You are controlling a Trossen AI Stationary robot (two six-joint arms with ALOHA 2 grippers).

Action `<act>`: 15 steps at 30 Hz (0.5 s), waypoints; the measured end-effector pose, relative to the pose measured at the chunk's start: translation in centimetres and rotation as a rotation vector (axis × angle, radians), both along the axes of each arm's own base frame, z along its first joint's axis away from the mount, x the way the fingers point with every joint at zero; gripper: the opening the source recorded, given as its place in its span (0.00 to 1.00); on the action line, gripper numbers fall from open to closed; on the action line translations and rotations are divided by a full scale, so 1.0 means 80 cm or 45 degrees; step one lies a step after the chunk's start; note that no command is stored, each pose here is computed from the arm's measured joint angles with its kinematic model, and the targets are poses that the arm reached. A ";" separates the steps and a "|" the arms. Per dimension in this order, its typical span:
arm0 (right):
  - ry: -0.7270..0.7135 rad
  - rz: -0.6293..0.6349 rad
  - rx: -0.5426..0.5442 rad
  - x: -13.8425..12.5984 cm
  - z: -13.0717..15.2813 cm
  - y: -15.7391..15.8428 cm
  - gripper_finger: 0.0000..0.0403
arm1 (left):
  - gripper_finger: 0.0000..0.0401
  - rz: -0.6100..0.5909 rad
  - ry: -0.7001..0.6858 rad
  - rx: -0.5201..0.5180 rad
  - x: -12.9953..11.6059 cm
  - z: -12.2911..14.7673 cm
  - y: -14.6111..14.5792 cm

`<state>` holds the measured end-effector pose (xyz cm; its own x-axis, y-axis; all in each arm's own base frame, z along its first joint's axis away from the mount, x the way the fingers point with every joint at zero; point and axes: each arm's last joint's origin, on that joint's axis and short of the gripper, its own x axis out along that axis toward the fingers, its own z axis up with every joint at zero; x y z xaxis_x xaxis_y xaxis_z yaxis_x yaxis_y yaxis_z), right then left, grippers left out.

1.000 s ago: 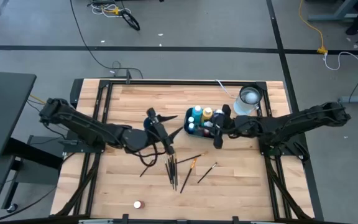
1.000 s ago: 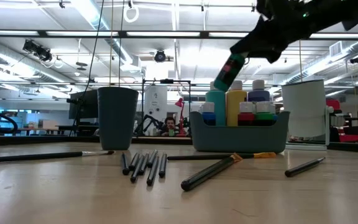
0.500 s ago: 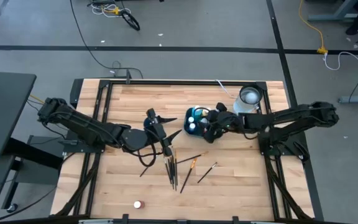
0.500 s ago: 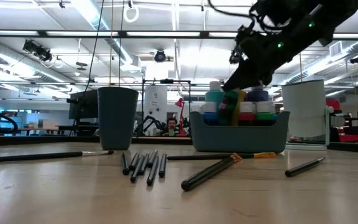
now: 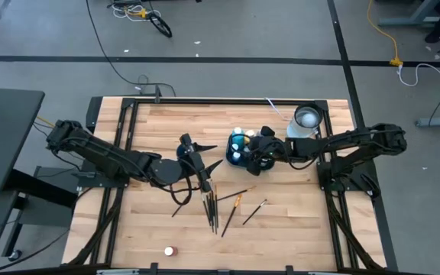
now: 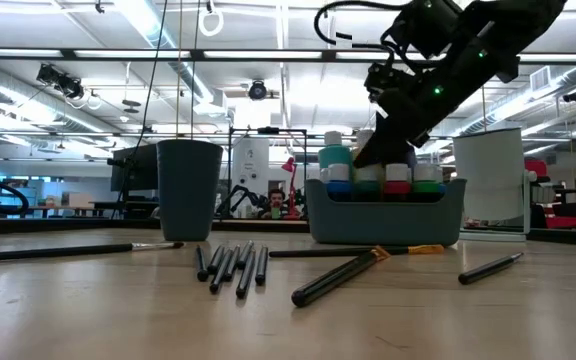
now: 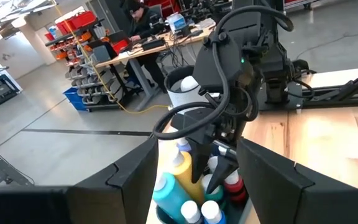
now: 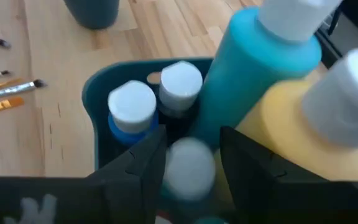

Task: Pick & Place Paint Supplies
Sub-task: Put the small light green paint bottle into the blue bin, then put the small red paint bottle into the blue bin

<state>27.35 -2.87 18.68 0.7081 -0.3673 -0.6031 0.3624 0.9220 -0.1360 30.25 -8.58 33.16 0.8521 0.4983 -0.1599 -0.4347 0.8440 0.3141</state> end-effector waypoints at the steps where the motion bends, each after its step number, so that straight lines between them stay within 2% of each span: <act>1: -0.001 0.003 0.001 0.000 0.000 0.000 0.38 | 0.56 0.000 0.004 0.001 0.000 0.000 0.000; 10: 0.000 0.020 -0.013 0.000 0.001 0.001 0.38 | 0.56 -0.001 0.007 0.002 0.000 -0.001 0.000; 15: -0.002 0.046 -0.020 -0.009 0.013 0.009 0.38 | 0.56 0.000 0.048 0.016 -0.001 -0.004 0.000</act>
